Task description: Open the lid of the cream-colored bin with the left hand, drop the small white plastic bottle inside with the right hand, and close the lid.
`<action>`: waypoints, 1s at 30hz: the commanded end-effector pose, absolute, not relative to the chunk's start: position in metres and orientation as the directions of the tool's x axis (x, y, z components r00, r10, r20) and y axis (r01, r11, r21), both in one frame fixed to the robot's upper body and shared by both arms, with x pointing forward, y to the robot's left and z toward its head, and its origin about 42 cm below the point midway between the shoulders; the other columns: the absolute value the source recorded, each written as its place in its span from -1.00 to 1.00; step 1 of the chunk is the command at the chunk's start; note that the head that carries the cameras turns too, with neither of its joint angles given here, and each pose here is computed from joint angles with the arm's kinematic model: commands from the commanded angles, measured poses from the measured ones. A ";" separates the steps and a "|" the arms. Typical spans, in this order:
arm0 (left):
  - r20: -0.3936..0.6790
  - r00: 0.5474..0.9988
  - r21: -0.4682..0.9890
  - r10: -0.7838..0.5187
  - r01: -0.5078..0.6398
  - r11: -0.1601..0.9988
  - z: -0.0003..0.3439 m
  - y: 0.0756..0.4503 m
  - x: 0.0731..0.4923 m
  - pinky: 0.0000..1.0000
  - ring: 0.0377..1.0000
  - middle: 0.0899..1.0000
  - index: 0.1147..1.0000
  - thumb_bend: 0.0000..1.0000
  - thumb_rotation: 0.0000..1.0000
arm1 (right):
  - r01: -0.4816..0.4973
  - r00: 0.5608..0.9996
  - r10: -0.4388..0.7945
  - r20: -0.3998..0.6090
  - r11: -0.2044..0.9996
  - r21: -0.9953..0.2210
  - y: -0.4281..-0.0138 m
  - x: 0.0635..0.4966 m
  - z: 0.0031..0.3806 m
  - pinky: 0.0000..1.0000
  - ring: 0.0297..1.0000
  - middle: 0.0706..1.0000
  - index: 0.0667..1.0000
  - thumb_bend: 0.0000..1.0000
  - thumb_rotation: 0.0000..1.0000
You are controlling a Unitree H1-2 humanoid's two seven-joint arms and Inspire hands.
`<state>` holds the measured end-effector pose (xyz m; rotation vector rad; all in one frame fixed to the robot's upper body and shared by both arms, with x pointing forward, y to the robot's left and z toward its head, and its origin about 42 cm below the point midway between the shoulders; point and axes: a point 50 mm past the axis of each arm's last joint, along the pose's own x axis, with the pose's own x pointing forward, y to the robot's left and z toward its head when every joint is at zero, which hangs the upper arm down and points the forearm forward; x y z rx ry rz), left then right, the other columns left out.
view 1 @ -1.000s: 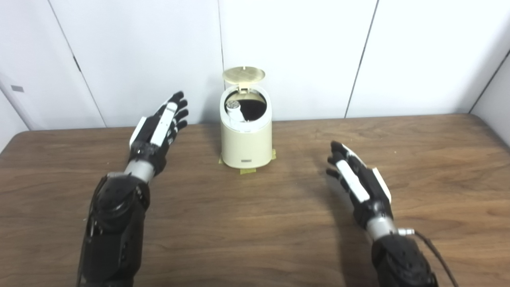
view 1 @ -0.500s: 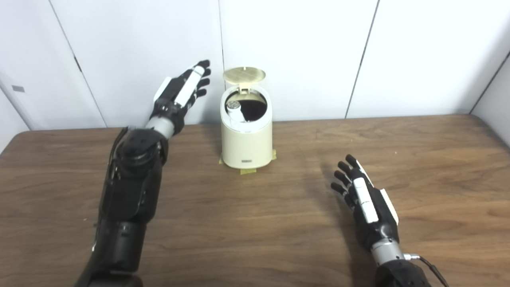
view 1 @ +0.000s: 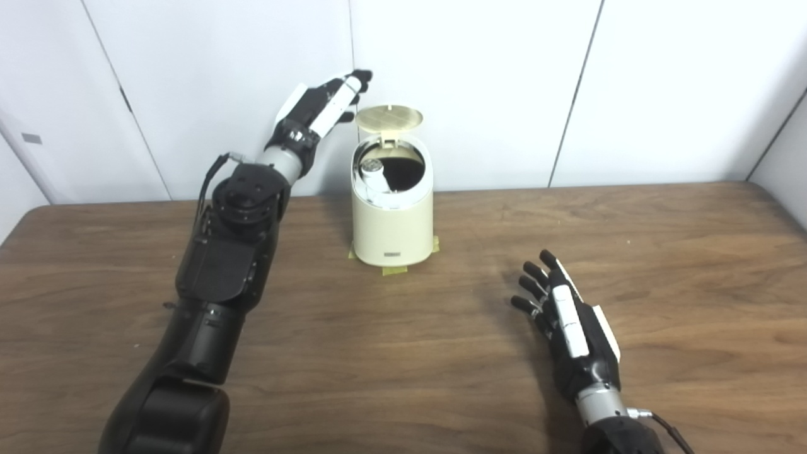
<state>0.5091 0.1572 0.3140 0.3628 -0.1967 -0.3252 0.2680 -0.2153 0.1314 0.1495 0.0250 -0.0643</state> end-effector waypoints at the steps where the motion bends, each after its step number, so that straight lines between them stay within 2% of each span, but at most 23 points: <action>1: 0.244 0.897 0.489 -0.367 0.213 0.846 0.360 0.153 0.516 0.78 0.82 0.76 0.76 -0.14 0.77 | 0.054 0.997 -0.063 0.053 0.987 0.151 -0.213 0.272 0.145 0.57 0.78 0.78 0.89 0.04 0.65; 5: 0.256 0.885 0.647 -0.389 0.142 0.749 0.371 0.142 0.513 0.84 0.86 0.80 0.69 -0.06 0.70 | 0.053 0.997 -0.061 0.049 0.988 0.146 -0.213 0.273 0.145 0.56 0.77 0.77 0.88 0.02 0.60; 7: 0.281 0.872 0.727 -0.401 0.080 0.682 0.374 0.138 0.508 0.73 0.81 0.77 0.66 -0.05 0.65 | 0.052 0.997 -0.059 0.046 0.989 0.139 -0.212 0.273 0.143 0.53 0.75 0.76 0.88 0.07 0.57; 12: 0.297 0.843 0.876 -0.448 -0.053 0.480 0.374 0.134 0.497 0.58 0.74 0.73 0.67 -0.02 0.71 | 0.042 0.998 -0.048 0.044 0.993 0.113 -0.209 0.274 0.142 0.51 0.72 0.73 0.88 0.11 0.58; 15: 0.307 0.817 0.921 -0.488 -0.125 0.370 0.374 0.131 0.491 0.53 0.71 0.70 0.65 0.01 0.75 | 0.051 0.998 -0.055 0.039 0.992 0.118 -0.209 0.275 0.141 0.50 0.72 0.71 0.87 0.13 0.57; 23: 0.303 0.771 0.952 -0.561 -0.217 0.216 0.376 0.127 0.474 0.61 0.75 0.67 0.56 0.05 0.69 | 0.060 0.998 -0.064 0.021 0.990 0.125 -0.213 0.276 0.139 0.54 0.72 0.71 0.87 0.11 0.58; 30: 0.256 0.775 0.966 -0.577 -0.224 0.128 0.372 0.124 0.463 0.63 0.66 0.57 0.52 0.09 0.67 | 0.081 0.996 -0.086 0.017 0.980 0.181 -0.220 0.279 0.141 0.53 0.71 0.70 0.87 0.06 0.61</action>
